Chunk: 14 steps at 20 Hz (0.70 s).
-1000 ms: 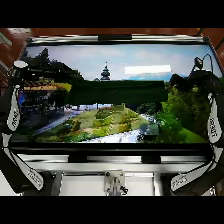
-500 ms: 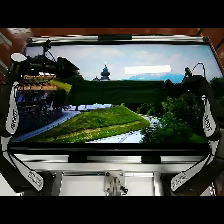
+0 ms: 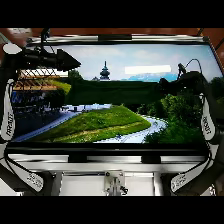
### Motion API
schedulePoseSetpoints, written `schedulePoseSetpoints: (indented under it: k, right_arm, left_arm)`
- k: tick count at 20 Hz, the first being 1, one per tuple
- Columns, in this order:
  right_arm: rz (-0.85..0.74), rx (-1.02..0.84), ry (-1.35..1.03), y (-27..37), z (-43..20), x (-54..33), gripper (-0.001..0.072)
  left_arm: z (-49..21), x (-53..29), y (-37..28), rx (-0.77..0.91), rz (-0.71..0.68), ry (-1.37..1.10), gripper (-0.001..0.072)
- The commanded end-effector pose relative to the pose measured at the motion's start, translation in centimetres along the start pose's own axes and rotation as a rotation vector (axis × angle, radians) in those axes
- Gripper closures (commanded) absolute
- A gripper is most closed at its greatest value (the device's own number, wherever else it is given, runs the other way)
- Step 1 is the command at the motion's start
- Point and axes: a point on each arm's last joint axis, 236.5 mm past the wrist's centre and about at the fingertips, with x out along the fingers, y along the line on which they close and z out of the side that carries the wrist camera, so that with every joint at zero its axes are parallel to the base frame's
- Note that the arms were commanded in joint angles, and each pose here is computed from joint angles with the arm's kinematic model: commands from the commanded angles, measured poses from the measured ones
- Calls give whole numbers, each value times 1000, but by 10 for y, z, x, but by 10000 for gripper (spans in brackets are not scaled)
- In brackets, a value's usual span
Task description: Fold the shirts.
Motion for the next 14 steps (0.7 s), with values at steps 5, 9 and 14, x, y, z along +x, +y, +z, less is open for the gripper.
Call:
schedulePoseSetpoints:
  k: [5, 9, 14]
  right_arm:
    - [0, -213, -64, 85, -19, -149, 646]
    - [-25, -267, -66, 109, -52, -209, 645]
    - [-8, -281, -124, 139, -81, -264, 646]
  left_arm:
    - [-82, 122, -44, 100, -17, 225, 672]
    - [-112, 191, -58, 29, 8, 193, 672]
    - [-147, 252, -74, -9, 15, 191, 672]
